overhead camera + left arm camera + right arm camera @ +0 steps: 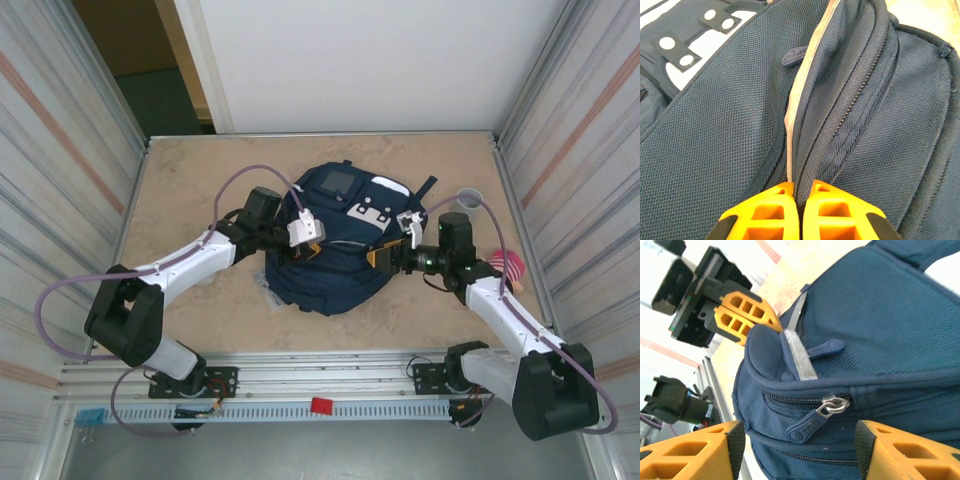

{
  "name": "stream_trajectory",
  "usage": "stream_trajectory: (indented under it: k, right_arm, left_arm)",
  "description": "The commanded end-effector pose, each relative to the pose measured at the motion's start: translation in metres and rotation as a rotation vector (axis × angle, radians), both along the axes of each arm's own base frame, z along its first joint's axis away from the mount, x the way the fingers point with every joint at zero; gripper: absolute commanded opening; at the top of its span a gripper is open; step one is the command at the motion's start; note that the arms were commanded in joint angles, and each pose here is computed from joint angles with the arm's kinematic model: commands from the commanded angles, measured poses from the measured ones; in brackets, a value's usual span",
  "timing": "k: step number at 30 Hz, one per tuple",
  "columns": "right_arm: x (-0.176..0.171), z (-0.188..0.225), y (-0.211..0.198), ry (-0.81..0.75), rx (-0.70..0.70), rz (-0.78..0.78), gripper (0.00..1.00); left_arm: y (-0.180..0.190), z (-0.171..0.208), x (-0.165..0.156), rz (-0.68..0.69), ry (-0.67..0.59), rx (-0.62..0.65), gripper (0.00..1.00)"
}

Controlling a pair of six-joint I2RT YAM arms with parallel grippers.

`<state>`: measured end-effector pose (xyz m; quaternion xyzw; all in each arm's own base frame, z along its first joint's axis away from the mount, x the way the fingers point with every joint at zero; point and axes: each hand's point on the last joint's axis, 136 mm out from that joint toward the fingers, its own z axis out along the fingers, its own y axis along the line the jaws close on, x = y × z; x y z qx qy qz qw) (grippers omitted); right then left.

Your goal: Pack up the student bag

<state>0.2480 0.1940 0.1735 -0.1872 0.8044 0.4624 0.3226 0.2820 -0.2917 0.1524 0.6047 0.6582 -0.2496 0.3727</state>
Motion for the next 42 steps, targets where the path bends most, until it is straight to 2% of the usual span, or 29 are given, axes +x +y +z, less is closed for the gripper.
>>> stream_trajectory:
  k: [1, 3, 7, 14, 19, 23, 27, 30, 36, 39, 42]
  right_arm:
    - [-0.005, -0.004, 0.007, 0.020, -0.007, 0.025, 0.60]
    - [-0.005, -0.006, 0.009, 0.030, -0.014, 0.025, 0.58]
    - [0.002, -0.015, 0.008, 0.054, -0.041, -0.024, 0.45]
    - [0.011, -0.020, 0.014, 0.091, -0.044, -0.045, 0.42]
    - [0.019, -0.027, 0.003, 0.106, -0.129, -0.136, 0.29]
    - [0.019, -0.031, -0.008, 0.113, -0.188, -0.185, 0.24]
    - [0.019, -0.031, -0.012, 0.127, -0.212, -0.196, 0.24]
    - [0.018, -0.029, -0.008, 0.129, -0.198, -0.179, 0.31]
    - [0.021, -0.027, -0.006, 0.124, -0.191, -0.179, 0.33]
    - [0.021, -0.025, -0.002, 0.118, -0.180, -0.153, 0.40]
    - [0.017, -0.019, 0.008, 0.098, -0.140, -0.089, 0.40]
  left_arm:
    - [-0.006, 0.036, 0.000, -0.017, -0.059, -0.105, 0.00]
    - [-0.006, 0.037, 0.001, -0.012, -0.060, -0.108, 0.00]
    - [-0.007, 0.037, 0.001, -0.013, -0.057, -0.115, 0.00]
    - [-0.008, 0.039, 0.000, -0.014, -0.052, -0.125, 0.00]
    - [-0.008, 0.038, 0.001, -0.010, -0.054, -0.121, 0.00]
    - [-0.007, 0.037, 0.002, -0.005, -0.055, -0.117, 0.00]
    - [-0.008, 0.036, 0.002, -0.004, -0.051, -0.116, 0.00]
    - [-0.008, 0.036, 0.003, -0.003, -0.050, -0.116, 0.00]
    - [-0.009, 0.039, 0.003, -0.007, -0.053, -0.122, 0.00]
    - [-0.009, 0.041, 0.002, -0.010, -0.052, -0.128, 0.00]
    - [-0.010, 0.041, 0.002, -0.014, -0.050, -0.134, 0.00]
